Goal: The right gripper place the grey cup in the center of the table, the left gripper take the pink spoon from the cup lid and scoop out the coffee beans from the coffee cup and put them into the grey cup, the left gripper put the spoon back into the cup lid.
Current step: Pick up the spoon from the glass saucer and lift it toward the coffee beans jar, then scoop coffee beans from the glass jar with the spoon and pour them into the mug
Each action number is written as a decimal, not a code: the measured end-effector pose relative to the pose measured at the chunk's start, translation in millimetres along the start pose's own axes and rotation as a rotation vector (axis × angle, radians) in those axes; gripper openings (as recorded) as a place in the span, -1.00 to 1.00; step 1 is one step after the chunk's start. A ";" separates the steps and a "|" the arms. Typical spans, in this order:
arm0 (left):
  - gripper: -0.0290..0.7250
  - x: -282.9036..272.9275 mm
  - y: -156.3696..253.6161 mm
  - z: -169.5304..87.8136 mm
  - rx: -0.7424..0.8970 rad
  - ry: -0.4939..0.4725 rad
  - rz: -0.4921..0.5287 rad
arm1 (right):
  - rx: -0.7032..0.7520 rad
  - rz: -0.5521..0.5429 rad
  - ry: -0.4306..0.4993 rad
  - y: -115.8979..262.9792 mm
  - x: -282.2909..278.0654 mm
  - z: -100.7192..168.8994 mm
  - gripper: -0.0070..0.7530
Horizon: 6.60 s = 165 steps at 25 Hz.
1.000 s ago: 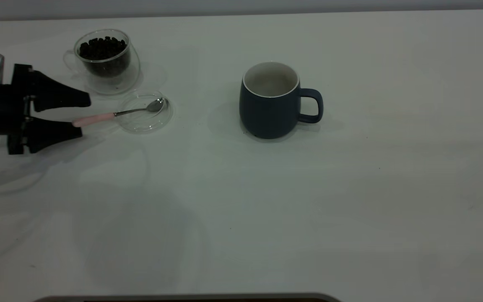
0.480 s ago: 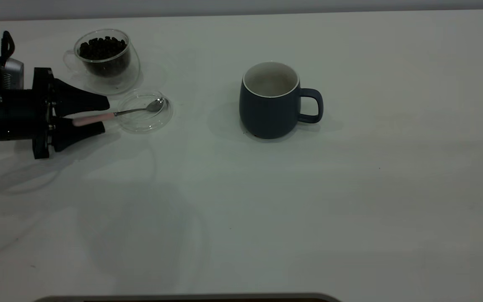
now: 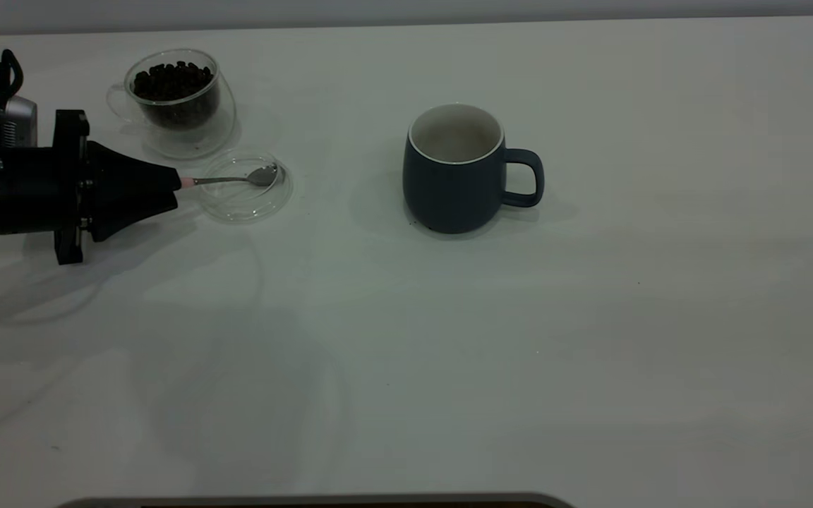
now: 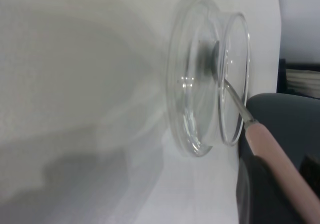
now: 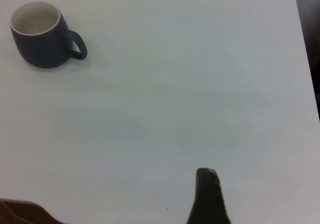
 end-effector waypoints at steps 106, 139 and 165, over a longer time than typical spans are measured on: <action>-0.62 -48.7 -86.4 -55.0 0.221 -0.249 -0.032 | 0.000 0.001 0.000 0.1 0.0 0.0 0.57; -0.62 -75.3 -81.0 -56.9 0.092 0.107 -0.076 | 0.000 0.001 0.000 0.1 0.0 0.0 0.57; -0.62 14.6 -39.5 -111.5 0.191 0.211 0.179 | 0.000 0.001 0.000 0.1 0.0 0.0 0.57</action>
Point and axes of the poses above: a point on each arm's last joint axis where the gripper is mounted, x pointing out along that axis toward the gripper, z along the wrist's bending axis when the last joint is at zero, y = z × x, the point moved 2 cm from there along x, pointing out along that axis toward the gripper, and after that the axes turned 11 degrees about x, right-handed, at the moved point
